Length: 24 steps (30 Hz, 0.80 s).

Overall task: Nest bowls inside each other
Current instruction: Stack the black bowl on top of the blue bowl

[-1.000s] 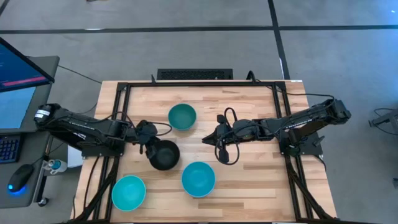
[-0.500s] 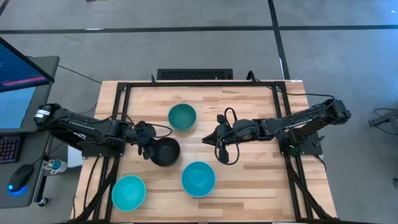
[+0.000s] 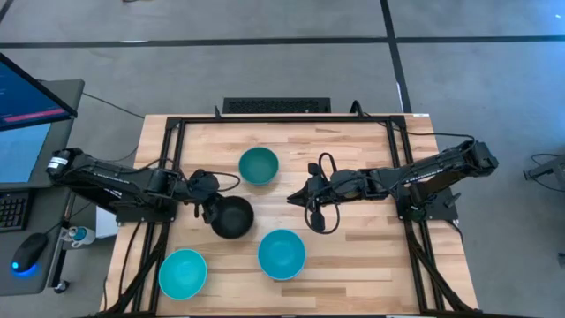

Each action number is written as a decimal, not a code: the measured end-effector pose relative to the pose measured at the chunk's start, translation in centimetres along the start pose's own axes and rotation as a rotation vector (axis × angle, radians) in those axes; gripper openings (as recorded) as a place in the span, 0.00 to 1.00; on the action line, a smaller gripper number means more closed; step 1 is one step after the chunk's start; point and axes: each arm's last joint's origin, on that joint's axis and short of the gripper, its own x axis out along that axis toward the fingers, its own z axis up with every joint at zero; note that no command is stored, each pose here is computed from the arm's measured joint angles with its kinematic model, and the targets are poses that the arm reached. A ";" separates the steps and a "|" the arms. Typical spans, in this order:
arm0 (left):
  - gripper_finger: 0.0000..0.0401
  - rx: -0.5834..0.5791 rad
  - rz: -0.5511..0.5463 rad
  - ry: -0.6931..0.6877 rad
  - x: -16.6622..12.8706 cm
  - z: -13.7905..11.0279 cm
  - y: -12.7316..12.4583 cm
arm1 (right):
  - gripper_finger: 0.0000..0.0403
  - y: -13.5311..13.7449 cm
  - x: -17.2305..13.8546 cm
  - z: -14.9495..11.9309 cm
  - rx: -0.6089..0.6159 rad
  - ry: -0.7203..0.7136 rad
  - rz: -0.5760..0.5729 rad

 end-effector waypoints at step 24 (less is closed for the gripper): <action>0.22 0.048 -0.041 0.068 -0.3 -0.5 0.1 | 0.15 0.0 0.0 0.0 0.025 0.000 0.000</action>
